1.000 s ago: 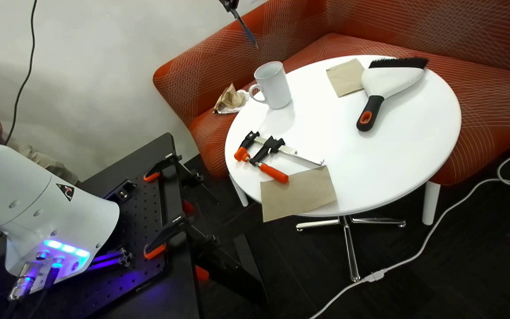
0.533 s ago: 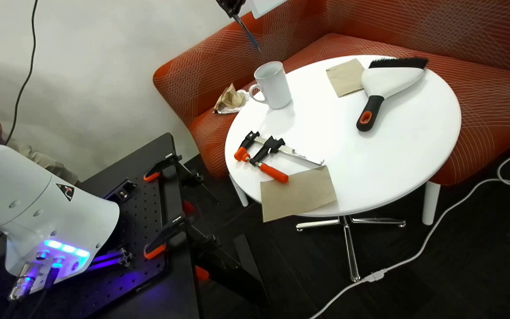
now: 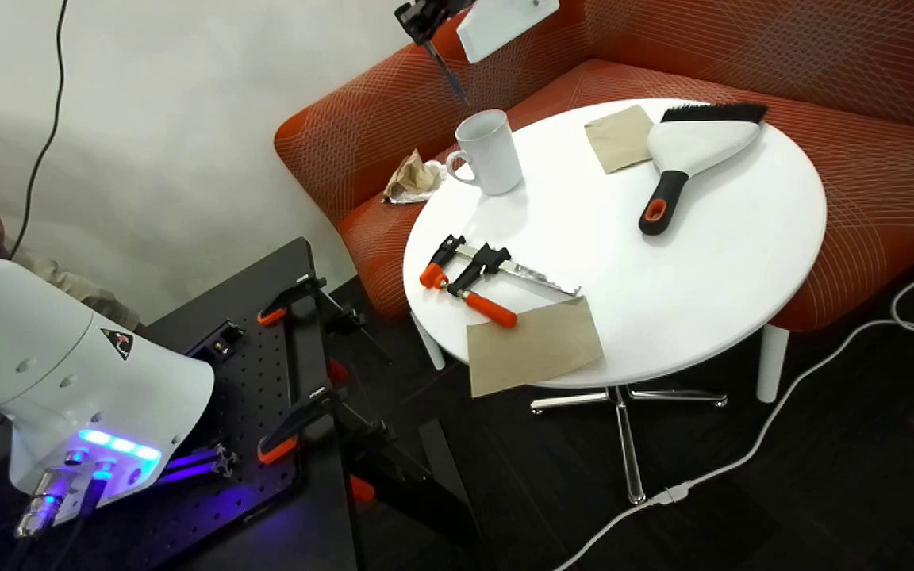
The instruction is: Pick the pen and put it in the cup
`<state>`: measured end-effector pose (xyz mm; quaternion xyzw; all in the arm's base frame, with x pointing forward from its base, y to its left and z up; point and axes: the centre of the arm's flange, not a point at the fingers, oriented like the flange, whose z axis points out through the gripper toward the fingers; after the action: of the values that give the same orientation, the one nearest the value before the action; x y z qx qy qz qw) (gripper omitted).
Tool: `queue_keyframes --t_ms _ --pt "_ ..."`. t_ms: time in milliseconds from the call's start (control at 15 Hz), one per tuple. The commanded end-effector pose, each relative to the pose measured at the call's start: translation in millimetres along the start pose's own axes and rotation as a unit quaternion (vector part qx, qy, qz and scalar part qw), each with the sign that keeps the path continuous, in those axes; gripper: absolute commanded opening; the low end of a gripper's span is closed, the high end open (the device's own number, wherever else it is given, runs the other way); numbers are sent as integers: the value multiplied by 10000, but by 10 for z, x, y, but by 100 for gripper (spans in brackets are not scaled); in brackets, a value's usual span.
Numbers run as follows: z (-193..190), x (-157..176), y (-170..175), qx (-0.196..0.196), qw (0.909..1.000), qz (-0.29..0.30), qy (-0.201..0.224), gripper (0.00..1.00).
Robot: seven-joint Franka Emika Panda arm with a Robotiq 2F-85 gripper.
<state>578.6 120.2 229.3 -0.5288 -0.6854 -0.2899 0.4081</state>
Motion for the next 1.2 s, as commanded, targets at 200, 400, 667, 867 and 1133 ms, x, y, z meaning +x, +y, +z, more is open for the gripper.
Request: queue_keyframes --t_ms 200,400,667,867,1133 --pt "107 -233 188 89 9995 -25 316 4" --pt "160 -341 232 103 9994 -18 325 4" --pt "218 -472 263 105 9995 -4 308 4" --pt "264 -594 282 98 9995 92 270 4" --pt "324 -797 315 83 9992 303 235 4"
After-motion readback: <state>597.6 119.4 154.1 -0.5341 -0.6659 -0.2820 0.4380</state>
